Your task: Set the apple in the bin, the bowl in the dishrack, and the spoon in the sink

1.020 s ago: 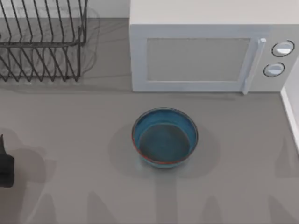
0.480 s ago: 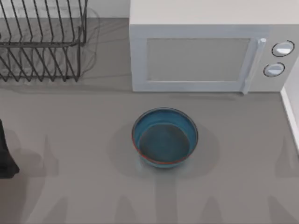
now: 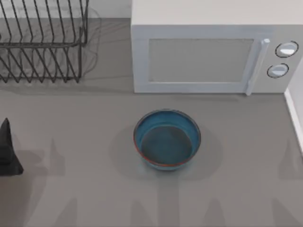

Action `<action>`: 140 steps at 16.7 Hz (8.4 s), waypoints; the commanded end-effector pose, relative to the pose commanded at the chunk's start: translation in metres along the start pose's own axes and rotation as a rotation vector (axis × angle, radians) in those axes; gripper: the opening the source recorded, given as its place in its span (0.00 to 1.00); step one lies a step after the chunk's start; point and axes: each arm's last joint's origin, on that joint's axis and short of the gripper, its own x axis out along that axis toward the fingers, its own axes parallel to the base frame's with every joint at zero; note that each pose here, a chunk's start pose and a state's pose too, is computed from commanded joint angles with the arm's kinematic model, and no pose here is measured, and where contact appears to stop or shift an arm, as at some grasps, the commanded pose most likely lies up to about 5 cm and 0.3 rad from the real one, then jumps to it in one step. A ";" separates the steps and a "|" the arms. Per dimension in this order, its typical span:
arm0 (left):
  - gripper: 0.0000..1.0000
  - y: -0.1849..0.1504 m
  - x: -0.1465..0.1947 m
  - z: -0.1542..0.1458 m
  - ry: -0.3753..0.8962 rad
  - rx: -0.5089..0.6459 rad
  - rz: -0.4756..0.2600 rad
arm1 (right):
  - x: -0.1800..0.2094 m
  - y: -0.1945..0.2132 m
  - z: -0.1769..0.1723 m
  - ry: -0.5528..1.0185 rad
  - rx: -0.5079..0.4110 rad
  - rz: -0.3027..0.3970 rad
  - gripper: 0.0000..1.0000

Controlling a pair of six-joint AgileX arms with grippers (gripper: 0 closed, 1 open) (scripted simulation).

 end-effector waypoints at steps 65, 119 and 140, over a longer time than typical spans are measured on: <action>0.62 -0.349 0.241 -0.043 1.427 0.031 0.059 | 0.000 0.000 0.000 0.000 0.000 0.000 1.00; 0.00 -0.228 0.201 0.213 1.052 -0.261 -0.318 | 0.000 0.000 0.000 0.000 0.000 0.000 1.00; 0.00 0.025 0.038 0.244 -0.144 0.059 0.019 | 0.000 0.000 0.000 0.000 0.000 0.000 1.00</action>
